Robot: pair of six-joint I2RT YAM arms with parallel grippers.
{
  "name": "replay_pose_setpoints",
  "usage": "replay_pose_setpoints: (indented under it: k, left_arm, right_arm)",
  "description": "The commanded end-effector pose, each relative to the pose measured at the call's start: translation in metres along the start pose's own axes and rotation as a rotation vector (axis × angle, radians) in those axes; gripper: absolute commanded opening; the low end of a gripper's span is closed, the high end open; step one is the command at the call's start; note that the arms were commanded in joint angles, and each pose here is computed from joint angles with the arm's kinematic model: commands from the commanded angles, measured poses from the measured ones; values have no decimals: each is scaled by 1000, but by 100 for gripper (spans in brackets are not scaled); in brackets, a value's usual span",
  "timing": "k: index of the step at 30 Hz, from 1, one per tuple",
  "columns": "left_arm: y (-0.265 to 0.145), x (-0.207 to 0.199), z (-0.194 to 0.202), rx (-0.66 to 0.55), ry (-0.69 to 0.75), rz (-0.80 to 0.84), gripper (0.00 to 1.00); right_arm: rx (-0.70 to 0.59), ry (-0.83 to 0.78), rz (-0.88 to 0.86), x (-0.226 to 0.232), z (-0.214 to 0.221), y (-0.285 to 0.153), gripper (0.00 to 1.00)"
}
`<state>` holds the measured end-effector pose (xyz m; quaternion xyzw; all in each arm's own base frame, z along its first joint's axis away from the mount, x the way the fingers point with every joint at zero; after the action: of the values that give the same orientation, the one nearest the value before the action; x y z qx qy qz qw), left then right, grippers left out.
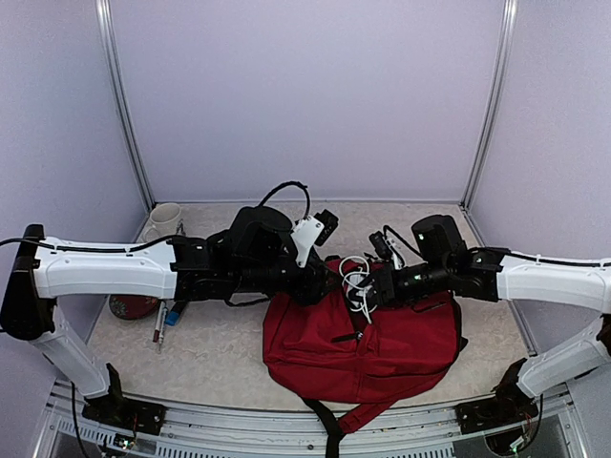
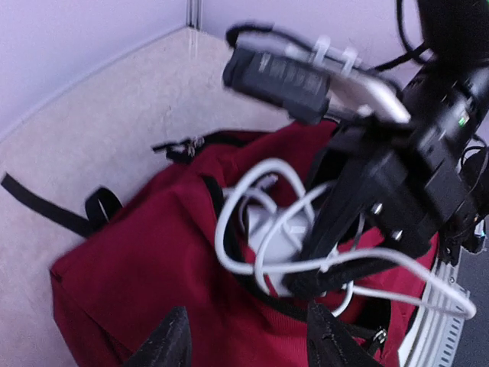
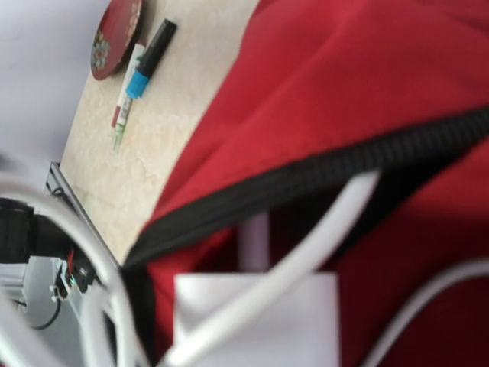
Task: Pack the student bag
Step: Pick up the lower front pocket of the student bag.
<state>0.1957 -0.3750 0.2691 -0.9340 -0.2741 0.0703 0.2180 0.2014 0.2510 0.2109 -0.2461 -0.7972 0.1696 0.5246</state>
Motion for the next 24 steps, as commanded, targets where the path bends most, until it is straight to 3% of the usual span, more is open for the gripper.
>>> replay_pose_setpoints:
  k: [1,5,11,20,24]
  left_arm:
    - [1,-2,31,127,-171,-4,57]
    - [6,-8,30,111,-224,25,72]
    - [25,-27,24,145,-198,75,76]
    - [45,-34,26,168,-203,12,74]
    - [55,-36,34,216,-171,0,67]
  right_arm:
    - [-47,10,17,6,-2,-21,0]
    - [-82,13,44,1,-4,-33,0]
    - [-82,43,30,-12,3,-31,0]
    - [-114,130,7,-28,10,-24,0]
    - [-136,145,17,-34,9,-27,0]
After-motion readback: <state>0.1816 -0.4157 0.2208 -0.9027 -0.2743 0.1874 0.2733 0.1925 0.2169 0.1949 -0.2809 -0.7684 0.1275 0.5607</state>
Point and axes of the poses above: each gripper's point midway between its finger pads, its own y axis out along the fingers, its own x axis along the line the jaws close on, z = x × y, the point moved 8 cm from there along -y, back along the fingers, and after that the axes turned 6 degrees about y, right-handed, at the moved point
